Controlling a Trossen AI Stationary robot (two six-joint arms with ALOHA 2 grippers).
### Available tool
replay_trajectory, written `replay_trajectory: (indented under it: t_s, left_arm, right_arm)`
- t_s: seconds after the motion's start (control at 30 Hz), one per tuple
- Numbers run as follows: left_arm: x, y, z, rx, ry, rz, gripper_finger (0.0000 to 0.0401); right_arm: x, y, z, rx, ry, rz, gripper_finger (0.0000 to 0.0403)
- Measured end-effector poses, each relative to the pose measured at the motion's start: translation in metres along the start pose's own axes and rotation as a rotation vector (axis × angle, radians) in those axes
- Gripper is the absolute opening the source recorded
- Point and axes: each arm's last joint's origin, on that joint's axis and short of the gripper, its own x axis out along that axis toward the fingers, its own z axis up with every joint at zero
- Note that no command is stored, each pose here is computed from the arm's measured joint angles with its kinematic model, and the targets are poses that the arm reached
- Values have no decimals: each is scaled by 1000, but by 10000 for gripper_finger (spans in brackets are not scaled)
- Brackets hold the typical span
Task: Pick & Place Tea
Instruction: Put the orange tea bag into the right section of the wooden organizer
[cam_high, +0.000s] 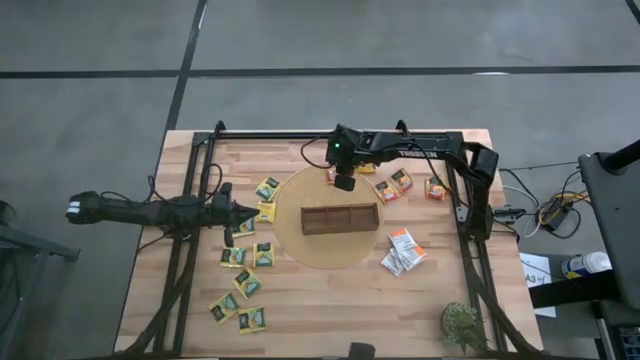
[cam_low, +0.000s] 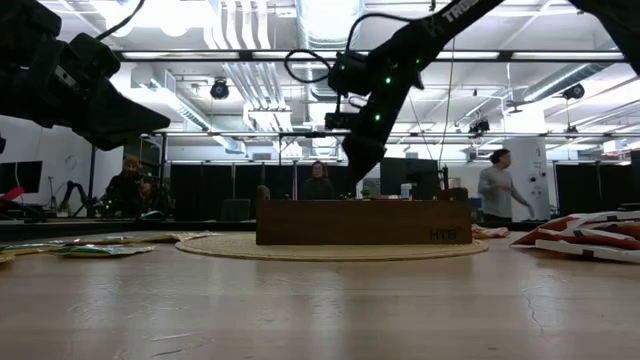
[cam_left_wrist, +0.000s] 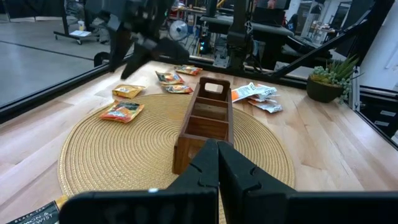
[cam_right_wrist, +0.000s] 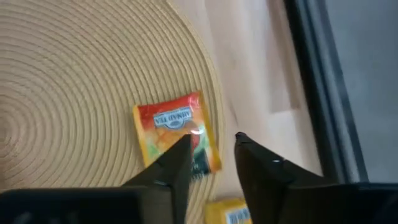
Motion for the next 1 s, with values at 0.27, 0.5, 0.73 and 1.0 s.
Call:
replay_trajectory:
  t_s: [0.27, 0.5, 0.73, 1.0]
  left_arm:
    - [0, 0, 0, 0, 1, 0, 0]
    - [0, 0, 0, 0, 1, 0, 0]
    - [0, 0, 0, 0, 1, 0, 0]
    - [0, 0, 0, 0, 1, 0, 0]
  right_arm:
    - [26, -26, -13, 175, 37, -27, 187]
    - [32, -59, -36, 482, 73, 53, 186]
    - [38, -61, -48, 546, 99, 107, 173]
    - [38, -59, -47, 549, 99, 109, 156]
